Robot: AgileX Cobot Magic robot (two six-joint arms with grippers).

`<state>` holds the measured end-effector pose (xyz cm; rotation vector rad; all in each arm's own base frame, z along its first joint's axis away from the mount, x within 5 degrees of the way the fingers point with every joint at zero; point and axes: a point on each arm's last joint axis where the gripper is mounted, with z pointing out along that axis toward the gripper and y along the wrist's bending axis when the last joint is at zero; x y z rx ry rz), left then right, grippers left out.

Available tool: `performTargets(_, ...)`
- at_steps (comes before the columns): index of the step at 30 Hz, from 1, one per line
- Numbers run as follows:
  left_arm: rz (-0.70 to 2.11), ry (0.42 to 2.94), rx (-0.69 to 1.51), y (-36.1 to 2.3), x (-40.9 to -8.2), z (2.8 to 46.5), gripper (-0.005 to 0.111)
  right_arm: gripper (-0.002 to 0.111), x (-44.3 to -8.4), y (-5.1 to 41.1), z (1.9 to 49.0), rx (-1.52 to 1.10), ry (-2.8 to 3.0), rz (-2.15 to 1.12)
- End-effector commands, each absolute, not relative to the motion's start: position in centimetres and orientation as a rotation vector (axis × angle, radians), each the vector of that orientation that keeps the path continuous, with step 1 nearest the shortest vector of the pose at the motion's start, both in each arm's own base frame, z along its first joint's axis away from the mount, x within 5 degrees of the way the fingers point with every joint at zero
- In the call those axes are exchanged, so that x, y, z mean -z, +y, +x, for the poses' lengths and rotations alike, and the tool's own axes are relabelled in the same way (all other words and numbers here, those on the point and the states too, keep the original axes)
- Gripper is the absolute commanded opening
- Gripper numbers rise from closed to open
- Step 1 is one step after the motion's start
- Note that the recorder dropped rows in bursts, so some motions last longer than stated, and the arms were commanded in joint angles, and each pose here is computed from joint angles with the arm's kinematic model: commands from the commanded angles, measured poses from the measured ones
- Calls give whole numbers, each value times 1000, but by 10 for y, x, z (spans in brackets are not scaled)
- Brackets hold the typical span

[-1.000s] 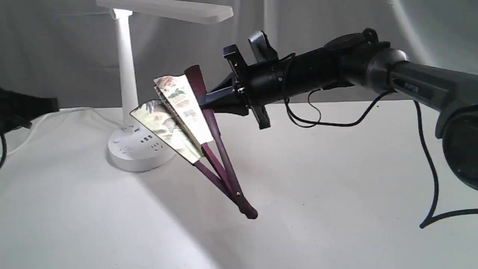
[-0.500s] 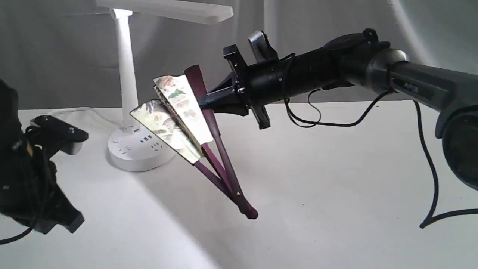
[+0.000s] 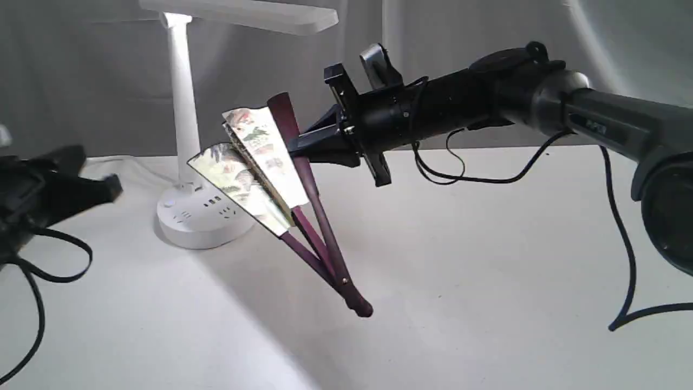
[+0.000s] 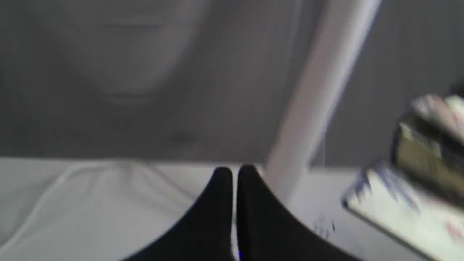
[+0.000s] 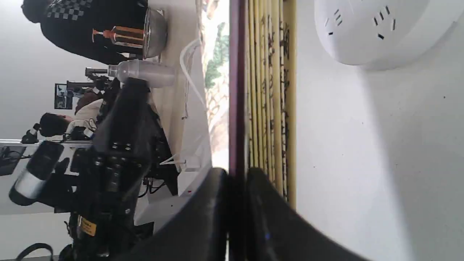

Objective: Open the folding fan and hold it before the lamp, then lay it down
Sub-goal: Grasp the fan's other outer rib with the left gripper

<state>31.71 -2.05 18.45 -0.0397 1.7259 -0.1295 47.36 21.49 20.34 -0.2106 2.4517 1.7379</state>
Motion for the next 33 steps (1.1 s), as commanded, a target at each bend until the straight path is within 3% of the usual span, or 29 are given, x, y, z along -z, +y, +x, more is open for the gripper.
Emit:
performTargets(1, -270, 1497, 332, -9, -187, 301, 0, 0, -213, 216, 472, -1766, 2400, -241)
performTargets(5, -141, 1601, 756, -31, -169, 301, 0, 0, -216, 217, 472, -1804, 2360, -234)
performTargets(10, -708, 1662, 1119, -10, -126, 313, 0, 0, -226, 219, 474, -1906, 2251, -200)
performTargets(14, -739, 1817, 1447, -14, -106, 335, 0, 0, -226, 219, 474, -1906, 2247, -203)
performTargets(18, -809, 1875, 1630, -18, -101, 353, 3, 0, -222, 218, 473, -1856, 2284, -236)
performTargets(26, -700, 1863, 1688, -18, -125, 378, 57, 0, -218, 217, 473, -1809, 2323, -264)
performTargets(29, -685, 1851, 1698, -18, -130, 384, 67, 0, -218, 217, 473, -1809, 2323, -264)
performTargets(33, -659, 1835, 1719, -26, -137, 391, 68, 0, -218, 217, 473, -1809, 2323, -264)
